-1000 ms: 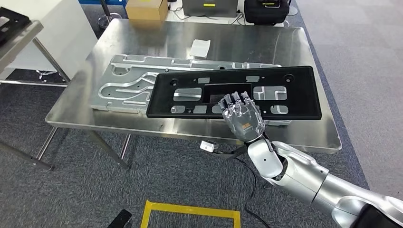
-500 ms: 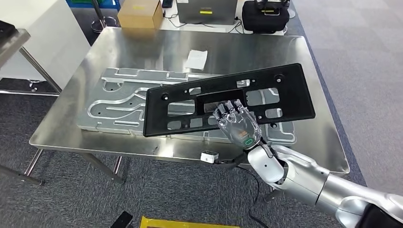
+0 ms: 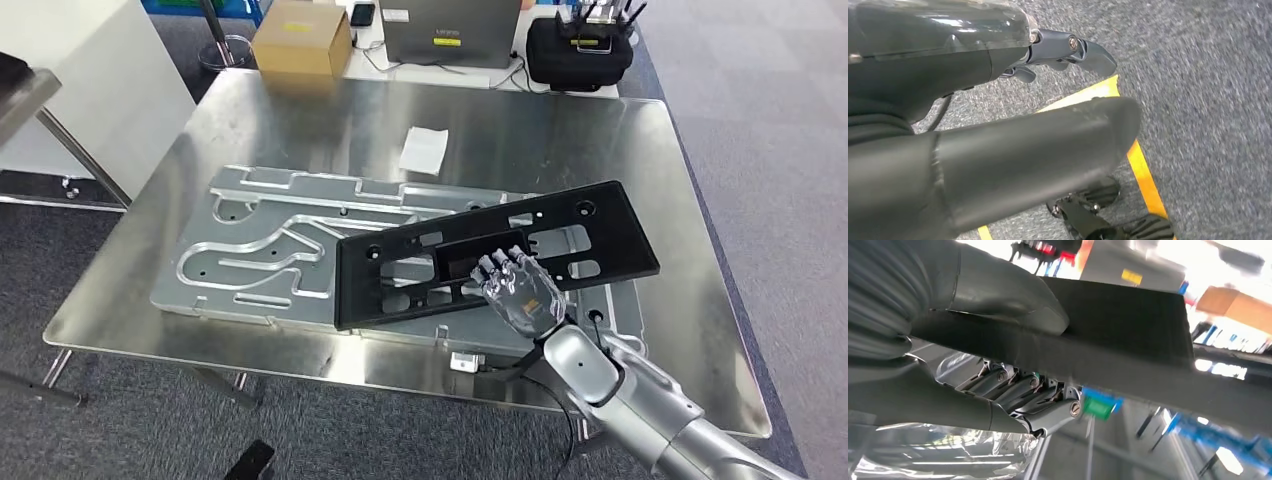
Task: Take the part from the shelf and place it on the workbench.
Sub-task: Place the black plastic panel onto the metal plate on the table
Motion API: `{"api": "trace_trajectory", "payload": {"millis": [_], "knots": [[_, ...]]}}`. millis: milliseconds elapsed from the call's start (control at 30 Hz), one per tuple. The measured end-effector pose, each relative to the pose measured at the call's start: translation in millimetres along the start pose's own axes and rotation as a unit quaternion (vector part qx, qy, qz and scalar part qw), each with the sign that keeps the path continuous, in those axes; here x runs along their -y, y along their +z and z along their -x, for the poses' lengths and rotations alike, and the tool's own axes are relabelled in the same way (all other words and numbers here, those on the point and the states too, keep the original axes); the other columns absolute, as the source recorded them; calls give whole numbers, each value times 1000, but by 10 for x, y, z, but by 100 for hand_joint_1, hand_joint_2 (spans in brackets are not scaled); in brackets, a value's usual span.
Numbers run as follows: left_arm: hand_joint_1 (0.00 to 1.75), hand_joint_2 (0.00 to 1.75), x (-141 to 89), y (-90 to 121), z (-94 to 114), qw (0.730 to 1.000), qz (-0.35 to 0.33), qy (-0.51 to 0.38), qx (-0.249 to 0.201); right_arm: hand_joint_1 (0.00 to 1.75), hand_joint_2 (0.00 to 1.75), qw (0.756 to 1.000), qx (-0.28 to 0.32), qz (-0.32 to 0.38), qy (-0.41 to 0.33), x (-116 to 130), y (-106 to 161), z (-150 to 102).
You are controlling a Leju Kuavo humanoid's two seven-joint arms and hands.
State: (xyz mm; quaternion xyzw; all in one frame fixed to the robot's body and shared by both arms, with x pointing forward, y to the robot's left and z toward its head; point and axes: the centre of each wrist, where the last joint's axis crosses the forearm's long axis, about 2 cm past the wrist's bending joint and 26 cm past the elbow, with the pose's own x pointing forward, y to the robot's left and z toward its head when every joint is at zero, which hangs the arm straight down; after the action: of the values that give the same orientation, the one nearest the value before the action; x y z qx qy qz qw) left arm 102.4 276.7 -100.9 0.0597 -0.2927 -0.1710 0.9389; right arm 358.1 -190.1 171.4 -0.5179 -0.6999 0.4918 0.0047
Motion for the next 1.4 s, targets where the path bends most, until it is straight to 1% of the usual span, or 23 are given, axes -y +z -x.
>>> {"api": "trace_trajectory", "payload": {"millis": [167, 333, 467, 600, 800, 1100, 1300, 1400], "knots": [[0, 0, -14, -17, -40, 1000, 3, -5, 5, 175, 175, 999, -37, -30, -12, -124, -33, 154], [0, 0, -13, -18, -42, 1000, 6, -7, 5, 175, 175, 995, -61, -68, -32, -268, -1, 184], [0, 175, -15, -22, -54, 1000, 9, -9, 6, 0, 0, 991, -84, -94, -55, -365, 12, 193], [0, 0, -6, -19, -48, 1000, 12, -14, 7, 0, 0, 986, -105, -110, -70, -423, 50, 202], [0, 0, -5, -13, -34, 1000, 12, -11, 9, 0, 0, 981, -125, -124, -79, -476, 150, 200], [0, 0, -9, -14, -32, 1000, 12, -10, 10, 0, 0, 980, -132, -122, -85, -480, 133, 200], [0, 0, -10, 1, 9, 1000, 14, -3, 5, 0, 0, 977, -131, -128, -106, -479, 269, 32], [0, 0, -16, 1, 14, 1000, 13, -1, 4, 0, 0, 977, -135, -107, -122, -414, 257, -36]]}}
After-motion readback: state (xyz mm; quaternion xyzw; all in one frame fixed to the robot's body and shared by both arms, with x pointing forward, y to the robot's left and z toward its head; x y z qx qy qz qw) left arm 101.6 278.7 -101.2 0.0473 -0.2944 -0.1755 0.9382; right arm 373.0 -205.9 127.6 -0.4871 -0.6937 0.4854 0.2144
